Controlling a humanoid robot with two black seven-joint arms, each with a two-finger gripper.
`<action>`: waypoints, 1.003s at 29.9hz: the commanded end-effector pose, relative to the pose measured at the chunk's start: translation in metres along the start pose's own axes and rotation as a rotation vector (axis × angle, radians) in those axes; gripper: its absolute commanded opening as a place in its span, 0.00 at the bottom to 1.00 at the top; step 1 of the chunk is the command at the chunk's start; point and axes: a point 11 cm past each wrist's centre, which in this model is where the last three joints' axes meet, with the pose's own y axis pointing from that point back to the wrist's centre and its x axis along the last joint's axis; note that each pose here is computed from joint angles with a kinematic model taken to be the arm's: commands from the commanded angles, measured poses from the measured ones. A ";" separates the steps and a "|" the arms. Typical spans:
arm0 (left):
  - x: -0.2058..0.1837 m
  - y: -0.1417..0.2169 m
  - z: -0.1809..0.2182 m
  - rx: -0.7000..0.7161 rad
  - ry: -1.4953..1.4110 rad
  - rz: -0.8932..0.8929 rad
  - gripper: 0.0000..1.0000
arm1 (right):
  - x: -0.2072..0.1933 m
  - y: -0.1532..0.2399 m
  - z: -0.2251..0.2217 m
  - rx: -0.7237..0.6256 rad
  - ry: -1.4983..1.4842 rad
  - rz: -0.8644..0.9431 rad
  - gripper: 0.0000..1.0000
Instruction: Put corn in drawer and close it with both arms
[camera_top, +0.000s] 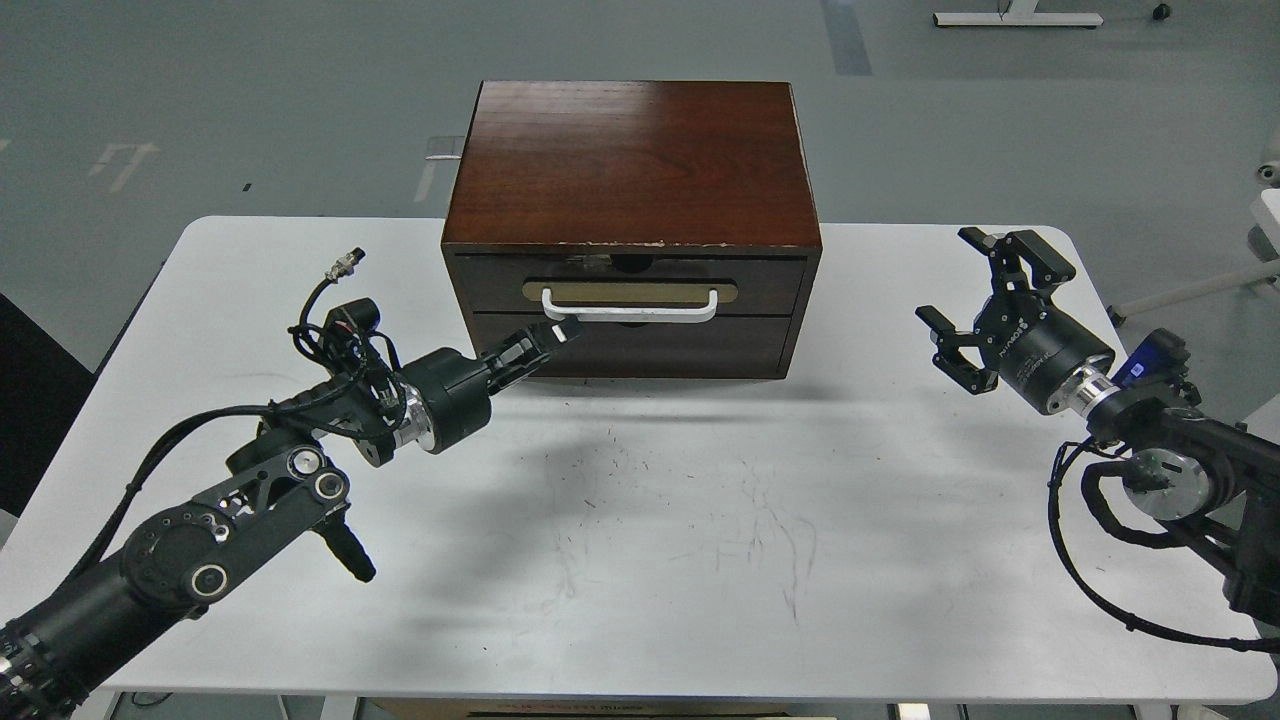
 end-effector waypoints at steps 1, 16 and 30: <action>-0.008 0.010 0.001 -0.011 0.017 -0.040 0.00 | 0.000 0.000 -0.001 0.002 0.001 0.002 0.99; 0.043 0.056 0.045 -0.248 0.291 0.064 1.00 | 0.000 -0.001 -0.003 0.011 -0.005 0.001 1.00; 0.100 0.098 -0.022 -0.198 0.673 0.371 1.00 | -0.002 -0.003 -0.002 0.015 -0.010 0.001 1.00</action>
